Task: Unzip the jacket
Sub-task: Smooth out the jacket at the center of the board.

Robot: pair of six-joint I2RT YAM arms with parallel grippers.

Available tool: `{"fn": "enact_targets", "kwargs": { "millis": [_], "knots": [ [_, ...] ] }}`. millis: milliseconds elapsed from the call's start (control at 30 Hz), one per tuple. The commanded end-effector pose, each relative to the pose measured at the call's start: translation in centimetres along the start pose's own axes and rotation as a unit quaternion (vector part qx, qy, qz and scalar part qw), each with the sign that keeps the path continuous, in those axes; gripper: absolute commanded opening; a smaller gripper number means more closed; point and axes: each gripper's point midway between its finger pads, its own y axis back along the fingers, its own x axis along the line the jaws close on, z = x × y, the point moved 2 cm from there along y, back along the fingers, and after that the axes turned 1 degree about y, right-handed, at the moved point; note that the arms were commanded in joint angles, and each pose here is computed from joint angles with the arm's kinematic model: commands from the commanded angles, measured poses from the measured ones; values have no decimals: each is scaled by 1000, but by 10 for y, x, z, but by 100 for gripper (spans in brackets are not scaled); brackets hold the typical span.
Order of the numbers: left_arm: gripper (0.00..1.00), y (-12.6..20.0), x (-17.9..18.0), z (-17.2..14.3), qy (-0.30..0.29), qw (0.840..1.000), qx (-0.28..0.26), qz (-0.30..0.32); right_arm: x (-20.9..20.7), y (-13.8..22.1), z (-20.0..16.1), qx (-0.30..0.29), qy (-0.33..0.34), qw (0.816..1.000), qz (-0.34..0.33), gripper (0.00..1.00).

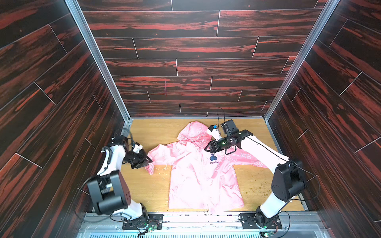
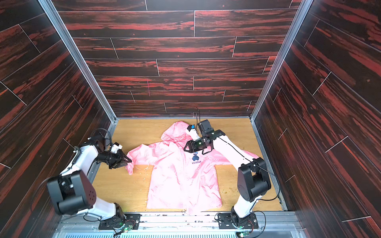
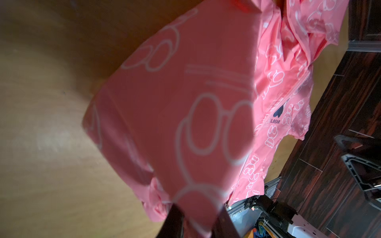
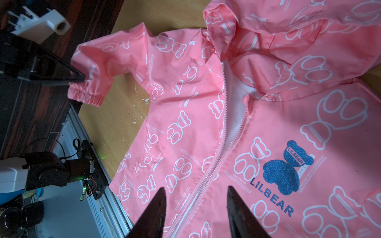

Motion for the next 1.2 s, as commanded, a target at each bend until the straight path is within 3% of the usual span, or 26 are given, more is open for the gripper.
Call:
{"fn": "enact_targets", "kwargs": {
  "millis": [0,33,133,200,267,400,467,600,633,733,833,900,1167],
  "knots": [
    [59,0,25,45,71,995,-62,-17,-7,-12,-10,21,-6,1000,2,49],
    [97,6,37,54,71,994,-78,33,-9,-13,-12,24,-7,1000,-1,50],
    [100,42,48,72,45,978,-148,141,-13,-14,-18,30,-7,999,-10,50],
    [100,87,45,80,21,948,-238,212,-15,-14,-20,31,-7,999,-17,50],
    [100,131,29,79,-13,912,-329,243,-16,-15,-20,30,-7,999,-18,50],
    [100,194,-16,63,-82,838,-497,209,-19,-18,-18,26,-11,999,-20,49],
    [100,206,-21,52,-57,824,-532,187,-20,-19,-15,21,-14,999,-23,48],
    [100,168,-33,26,-102,900,-394,158,-18,-18,-10,12,-21,999,-22,44],
    [100,156,-39,19,-123,911,-366,146,-18,-16,-10,10,-22,999,-23,44],
    [90,121,-49,-7,-187,917,-310,170,-18,-13,-12,9,-24,999,-31,43],
    [58,84,-45,-30,-173,937,-260,158,-22,-11,-14,9,-28,999,-45,41],
    [47,62,-39,-47,-156,948,-228,160,-22,-11,-16,10,-31,998,-47,40],
    [45,-22,-30,-76,-106,964,-186,157,-20,-11,-16,11,-39,998,-39,40]
  ]
}}
